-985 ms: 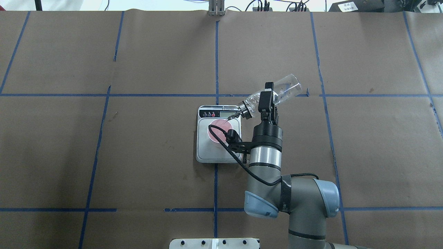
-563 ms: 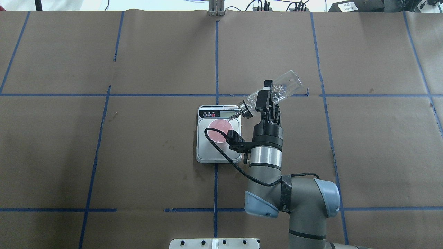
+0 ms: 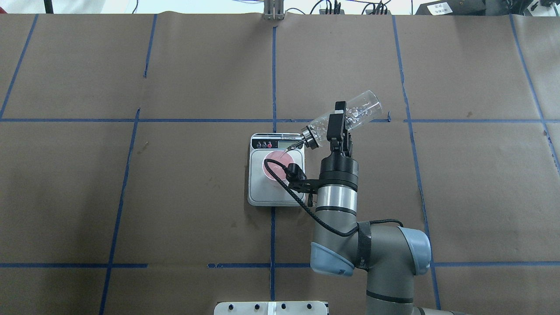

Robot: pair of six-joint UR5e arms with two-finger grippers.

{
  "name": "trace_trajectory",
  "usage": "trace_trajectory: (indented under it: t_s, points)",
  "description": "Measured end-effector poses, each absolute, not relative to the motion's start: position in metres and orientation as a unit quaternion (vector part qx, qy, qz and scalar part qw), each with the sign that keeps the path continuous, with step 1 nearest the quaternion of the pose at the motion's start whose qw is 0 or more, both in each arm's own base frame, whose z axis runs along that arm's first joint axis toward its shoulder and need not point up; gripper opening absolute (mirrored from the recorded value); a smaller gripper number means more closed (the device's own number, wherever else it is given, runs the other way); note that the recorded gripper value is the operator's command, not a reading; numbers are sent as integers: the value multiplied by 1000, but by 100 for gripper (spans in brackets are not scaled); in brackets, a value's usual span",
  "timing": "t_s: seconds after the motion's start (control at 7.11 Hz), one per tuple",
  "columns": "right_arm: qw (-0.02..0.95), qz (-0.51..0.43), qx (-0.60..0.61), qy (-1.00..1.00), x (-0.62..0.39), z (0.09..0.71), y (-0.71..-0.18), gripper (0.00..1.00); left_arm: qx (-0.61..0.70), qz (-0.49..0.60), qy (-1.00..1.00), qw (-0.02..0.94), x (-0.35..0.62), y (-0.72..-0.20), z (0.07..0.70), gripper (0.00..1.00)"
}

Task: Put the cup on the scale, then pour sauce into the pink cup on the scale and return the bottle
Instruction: 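Tilt the bottle spout down over the pink cup with the right gripper, then tilt the bottle upright and carry it back with the right gripper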

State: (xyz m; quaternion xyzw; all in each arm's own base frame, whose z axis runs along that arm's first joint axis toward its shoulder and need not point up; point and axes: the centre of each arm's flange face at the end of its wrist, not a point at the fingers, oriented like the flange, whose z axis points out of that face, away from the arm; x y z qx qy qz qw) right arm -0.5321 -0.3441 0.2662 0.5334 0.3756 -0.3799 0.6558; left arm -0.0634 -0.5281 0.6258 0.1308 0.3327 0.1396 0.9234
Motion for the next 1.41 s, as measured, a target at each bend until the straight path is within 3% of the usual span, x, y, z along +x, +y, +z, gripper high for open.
trace_trajectory:
  t_s: [0.56, 1.41]
  points:
    - [710, -313, 568, 275, -533, 278, -341, 0, 137, 142, 332, 923, -63, -528, 619, 100]
    - [777, -124, 616, -43, -512, 256, -342, 0, 140, 142, 333, 922, -63, -530, 615, 100]
